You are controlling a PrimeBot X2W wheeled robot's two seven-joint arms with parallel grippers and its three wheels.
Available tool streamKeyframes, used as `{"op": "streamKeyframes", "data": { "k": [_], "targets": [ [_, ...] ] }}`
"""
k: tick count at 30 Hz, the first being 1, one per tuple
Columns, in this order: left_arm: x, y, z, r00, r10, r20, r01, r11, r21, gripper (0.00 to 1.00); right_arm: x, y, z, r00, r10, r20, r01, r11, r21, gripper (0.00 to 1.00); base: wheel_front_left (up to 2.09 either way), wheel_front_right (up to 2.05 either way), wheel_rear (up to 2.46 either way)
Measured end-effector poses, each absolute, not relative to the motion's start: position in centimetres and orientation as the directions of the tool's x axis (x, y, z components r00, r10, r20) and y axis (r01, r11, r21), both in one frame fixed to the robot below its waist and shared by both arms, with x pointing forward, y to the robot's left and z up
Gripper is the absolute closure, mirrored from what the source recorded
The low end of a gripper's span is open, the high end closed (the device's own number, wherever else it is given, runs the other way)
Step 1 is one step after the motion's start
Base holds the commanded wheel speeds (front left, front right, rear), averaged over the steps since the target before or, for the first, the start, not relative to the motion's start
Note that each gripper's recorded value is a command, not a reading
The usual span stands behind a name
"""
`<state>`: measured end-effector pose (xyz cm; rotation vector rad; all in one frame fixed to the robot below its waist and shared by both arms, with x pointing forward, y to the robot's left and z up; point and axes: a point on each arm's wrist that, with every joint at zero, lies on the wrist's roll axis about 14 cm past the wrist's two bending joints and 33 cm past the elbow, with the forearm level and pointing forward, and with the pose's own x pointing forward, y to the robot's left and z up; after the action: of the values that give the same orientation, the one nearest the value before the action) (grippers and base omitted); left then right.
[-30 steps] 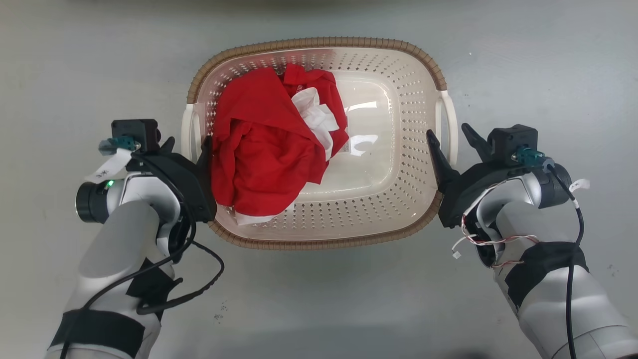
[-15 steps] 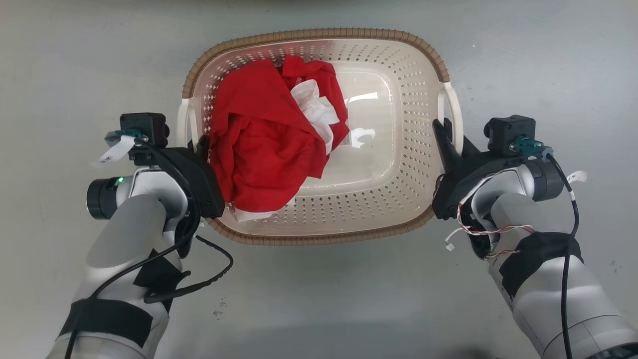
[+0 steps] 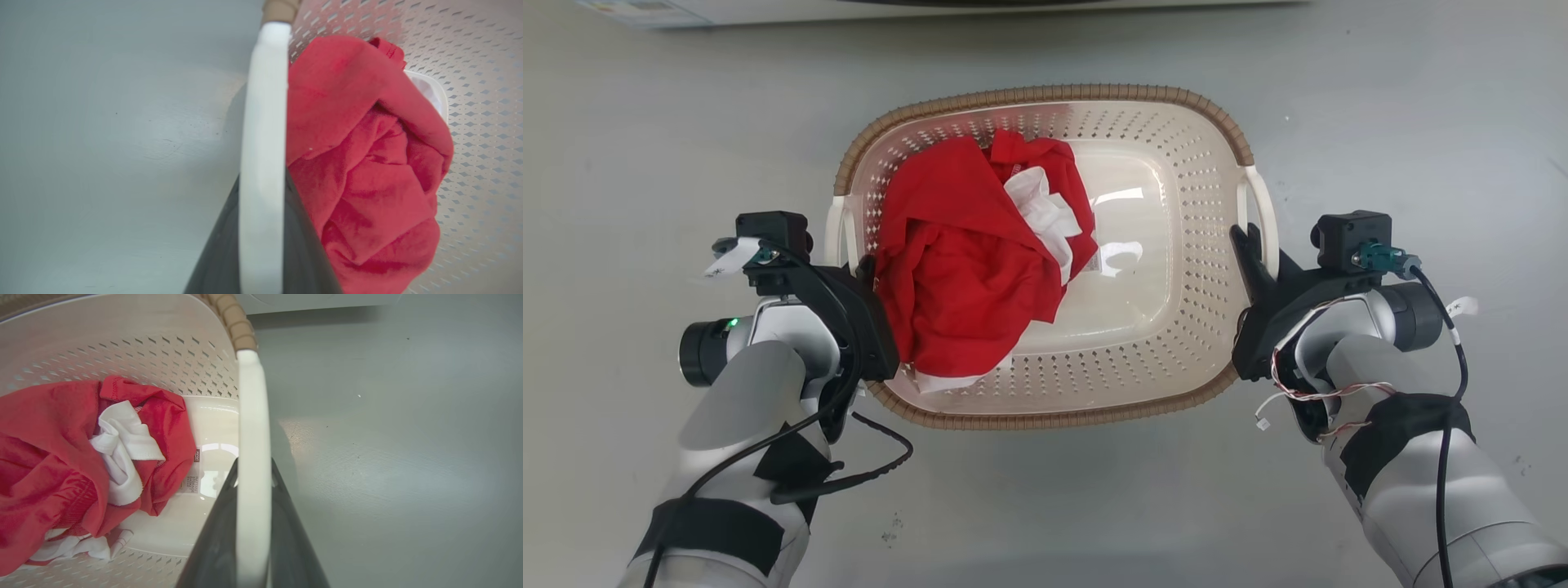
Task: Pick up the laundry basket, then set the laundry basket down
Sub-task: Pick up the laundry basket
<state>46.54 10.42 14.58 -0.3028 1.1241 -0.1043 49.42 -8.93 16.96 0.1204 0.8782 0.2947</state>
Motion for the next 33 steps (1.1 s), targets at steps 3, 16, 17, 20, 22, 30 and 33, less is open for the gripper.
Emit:
{"op": "streamKeyframes", "data": {
  "k": [3,16,17,20,22,30,33],
  "targets": [
    [46.9,10.4,15.9,0.448,-0.234,-0.863,-0.066,0.954,-0.293,1.0,49.5,-9.0,18.2,0.611,0.301,-0.732,-0.201,0.954,0.225,1.0,0.0,0.0,0.0],
    [46.0,10.2,20.5,0.487,-0.235,-0.841,-0.088,0.945,-0.316,1.0,48.1,-9.3,22.5,0.633,0.294,-0.716,-0.174,0.955,0.238,1.0,0.0,0.0,0.0],
    [45.7,10.1,20.8,0.485,-0.236,-0.842,-0.087,0.945,-0.315,1.0,47.8,-9.3,22.7,0.63,0.293,-0.719,-0.169,0.956,0.241,1.0,0.0,0.0,0.0],
    [44.8,10.1,21.6,0.483,-0.237,-0.843,-0.086,0.945,-0.315,1.0,46.8,-9.4,23.5,0.624,0.293,-0.725,-0.167,0.956,0.242,1.0,0.0,0.0,0.0],
    [44.2,10.1,22.1,0.484,-0.24,-0.842,-0.084,0.944,-0.318,1.0,46.3,-9.4,24.0,0.622,0.292,-0.726,-0.164,0.956,0.243,1.0,0.0,0.0,0.0],
    [42.3,10.0,24.4,0.48,-0.248,-0.842,-0.082,0.942,-0.325,1.0,44.2,-9.7,26.2,0.611,0.288,-0.737,-0.144,0.956,0.255,1.0,0.0,0.0,0.0],
    [41.9,9.9,25.3,0.483,-0.252,-0.838,-0.079,0.941,-0.329,1.0,43.6,-9.7,27.0,0.609,0.287,-0.739,-0.138,0.956,0.258,1.0,0.0,0.0,0.0]
  ]
}}
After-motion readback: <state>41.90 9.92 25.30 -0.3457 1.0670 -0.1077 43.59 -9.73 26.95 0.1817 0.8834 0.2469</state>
